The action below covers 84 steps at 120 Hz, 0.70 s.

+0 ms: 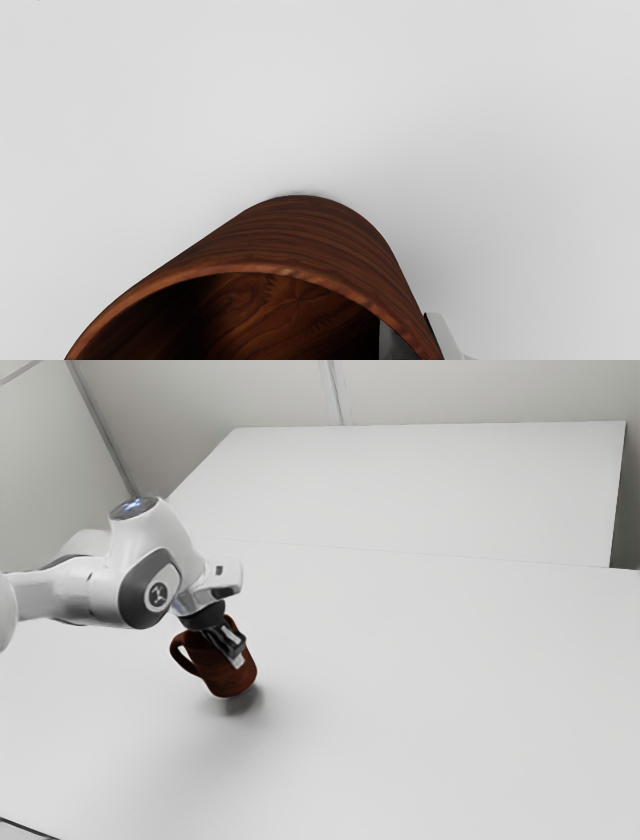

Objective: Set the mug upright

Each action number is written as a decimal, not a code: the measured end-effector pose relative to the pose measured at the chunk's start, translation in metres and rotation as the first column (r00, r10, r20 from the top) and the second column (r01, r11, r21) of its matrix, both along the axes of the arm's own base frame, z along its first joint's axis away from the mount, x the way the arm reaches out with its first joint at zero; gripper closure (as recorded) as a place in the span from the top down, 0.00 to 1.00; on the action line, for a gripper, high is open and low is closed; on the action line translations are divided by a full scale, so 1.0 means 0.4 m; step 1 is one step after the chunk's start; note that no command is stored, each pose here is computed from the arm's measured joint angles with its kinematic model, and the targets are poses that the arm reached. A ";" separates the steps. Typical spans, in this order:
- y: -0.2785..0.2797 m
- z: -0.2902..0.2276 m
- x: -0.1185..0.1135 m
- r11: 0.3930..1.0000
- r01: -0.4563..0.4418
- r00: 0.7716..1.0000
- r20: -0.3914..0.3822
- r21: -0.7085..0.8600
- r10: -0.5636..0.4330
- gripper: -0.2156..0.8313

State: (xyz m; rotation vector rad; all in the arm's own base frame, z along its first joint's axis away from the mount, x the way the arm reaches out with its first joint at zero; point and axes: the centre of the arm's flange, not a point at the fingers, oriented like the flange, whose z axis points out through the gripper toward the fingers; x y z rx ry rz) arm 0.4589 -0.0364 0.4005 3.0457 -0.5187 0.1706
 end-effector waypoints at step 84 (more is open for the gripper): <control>-0.003 -0.123 0.032 0.997 -0.076 0.997 0.030 0.008 0.075 0.08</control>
